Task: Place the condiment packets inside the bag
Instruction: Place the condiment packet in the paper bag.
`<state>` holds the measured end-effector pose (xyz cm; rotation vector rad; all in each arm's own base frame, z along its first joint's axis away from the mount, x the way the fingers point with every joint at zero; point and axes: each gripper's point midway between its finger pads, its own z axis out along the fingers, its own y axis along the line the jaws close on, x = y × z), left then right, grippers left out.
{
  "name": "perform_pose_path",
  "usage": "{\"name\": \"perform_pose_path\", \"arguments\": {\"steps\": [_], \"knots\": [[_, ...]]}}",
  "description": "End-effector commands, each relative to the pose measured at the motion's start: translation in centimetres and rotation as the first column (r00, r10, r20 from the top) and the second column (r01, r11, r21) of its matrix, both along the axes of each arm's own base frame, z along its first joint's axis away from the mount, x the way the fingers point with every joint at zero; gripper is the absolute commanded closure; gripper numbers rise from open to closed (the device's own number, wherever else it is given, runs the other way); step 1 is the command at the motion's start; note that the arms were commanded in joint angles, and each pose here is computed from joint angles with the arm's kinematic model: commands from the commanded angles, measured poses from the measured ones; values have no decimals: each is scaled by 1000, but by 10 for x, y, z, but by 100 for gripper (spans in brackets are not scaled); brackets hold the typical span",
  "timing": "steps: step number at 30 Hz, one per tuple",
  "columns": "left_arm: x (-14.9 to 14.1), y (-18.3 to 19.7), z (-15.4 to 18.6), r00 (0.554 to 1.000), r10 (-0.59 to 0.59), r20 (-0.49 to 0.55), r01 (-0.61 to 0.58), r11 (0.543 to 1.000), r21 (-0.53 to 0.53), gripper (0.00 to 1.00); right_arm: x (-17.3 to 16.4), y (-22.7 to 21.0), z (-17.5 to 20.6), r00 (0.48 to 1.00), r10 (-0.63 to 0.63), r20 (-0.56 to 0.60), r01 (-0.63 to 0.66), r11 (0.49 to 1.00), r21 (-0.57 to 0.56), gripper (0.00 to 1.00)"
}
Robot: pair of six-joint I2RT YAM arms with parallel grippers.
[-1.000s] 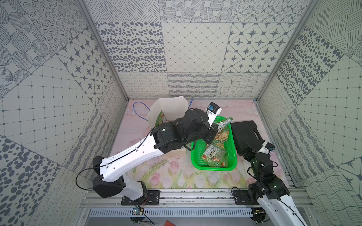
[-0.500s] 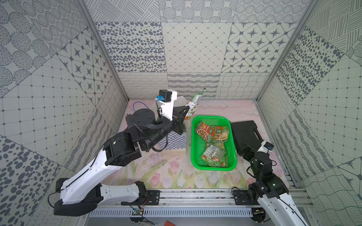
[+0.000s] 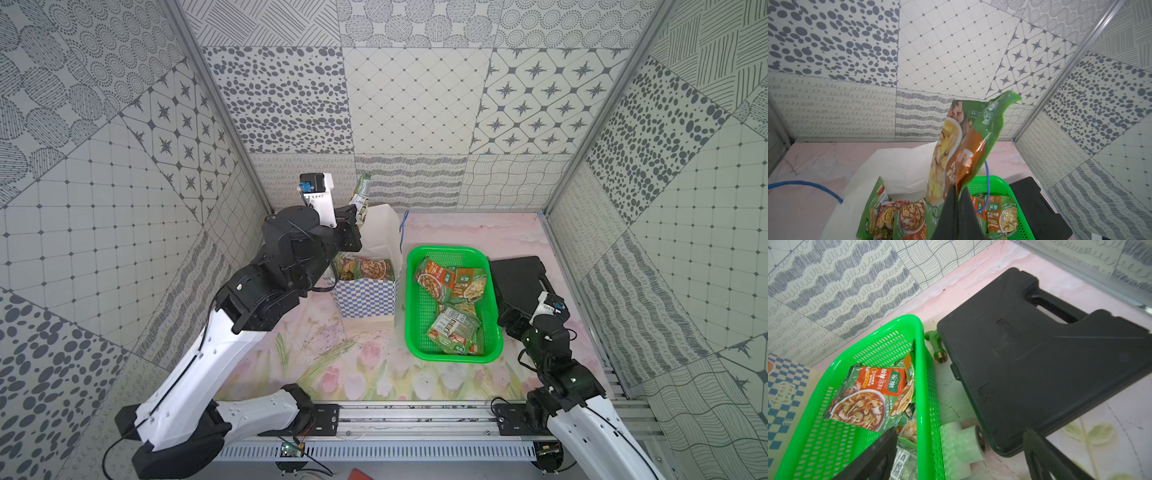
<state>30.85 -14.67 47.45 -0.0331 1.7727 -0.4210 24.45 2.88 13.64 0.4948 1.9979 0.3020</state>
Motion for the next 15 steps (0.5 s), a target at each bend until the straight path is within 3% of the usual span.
{"name": "perform_pose_path", "arguments": {"steps": [1,5,10,13,15], "knots": [[33,-12,-46,962,-155,-225,93,960,-263,100,14,24,30,992,97,74,-100,994,39,4],[56,-20,-76,909,-259,-328,111,906,-408,100,14,40,42,988,142,67,-144,989,30,3],[70,-41,-109,830,-374,-413,130,851,-508,100,16,66,54,982,186,34,-186,982,-19,3],[69,-58,-125,768,-461,-445,145,801,-580,100,23,85,55,972,236,-14,-236,970,-53,3],[69,-65,-126,749,-501,-434,170,778,-605,100,29,93,52,967,251,-44,-254,966,-57,3]]}}
